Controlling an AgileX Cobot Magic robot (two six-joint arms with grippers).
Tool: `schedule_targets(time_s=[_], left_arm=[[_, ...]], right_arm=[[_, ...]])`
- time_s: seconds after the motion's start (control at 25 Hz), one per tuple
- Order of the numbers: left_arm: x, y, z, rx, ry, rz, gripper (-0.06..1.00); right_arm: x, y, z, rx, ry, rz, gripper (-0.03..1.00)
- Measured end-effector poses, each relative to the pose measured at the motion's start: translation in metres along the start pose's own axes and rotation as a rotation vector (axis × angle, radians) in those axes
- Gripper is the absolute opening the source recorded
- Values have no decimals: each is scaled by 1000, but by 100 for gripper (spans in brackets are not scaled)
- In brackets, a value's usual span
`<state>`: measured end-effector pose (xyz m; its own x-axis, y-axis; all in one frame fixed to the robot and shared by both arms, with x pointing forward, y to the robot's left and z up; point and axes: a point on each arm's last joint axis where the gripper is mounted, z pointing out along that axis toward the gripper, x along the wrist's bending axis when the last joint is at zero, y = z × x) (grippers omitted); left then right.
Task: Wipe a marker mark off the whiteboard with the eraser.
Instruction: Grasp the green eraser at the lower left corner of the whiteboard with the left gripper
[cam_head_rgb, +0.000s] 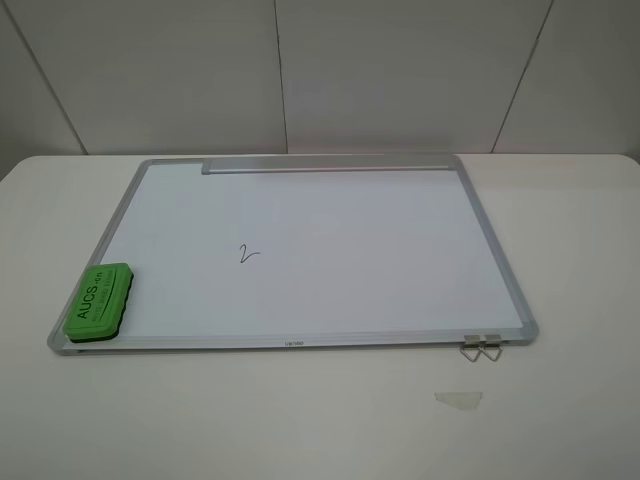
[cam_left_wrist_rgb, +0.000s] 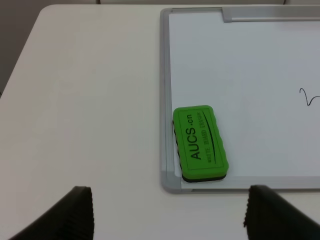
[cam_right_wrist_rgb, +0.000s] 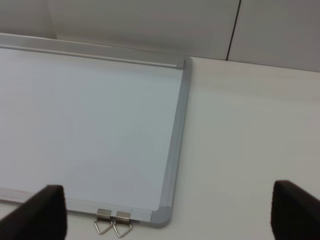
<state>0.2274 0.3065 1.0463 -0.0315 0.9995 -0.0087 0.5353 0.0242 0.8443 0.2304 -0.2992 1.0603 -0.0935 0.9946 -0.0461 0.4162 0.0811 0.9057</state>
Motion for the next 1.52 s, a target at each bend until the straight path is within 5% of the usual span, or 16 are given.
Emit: schedule_targets(time_s=[0.92,1.52], left_arm=[[0,0,1,8,1,-29,69],[-5,80,26,398,52,-144,71]], right_arm=[[0,0,0,0,0,0,81],[0,0,0,0,0,0,81]])
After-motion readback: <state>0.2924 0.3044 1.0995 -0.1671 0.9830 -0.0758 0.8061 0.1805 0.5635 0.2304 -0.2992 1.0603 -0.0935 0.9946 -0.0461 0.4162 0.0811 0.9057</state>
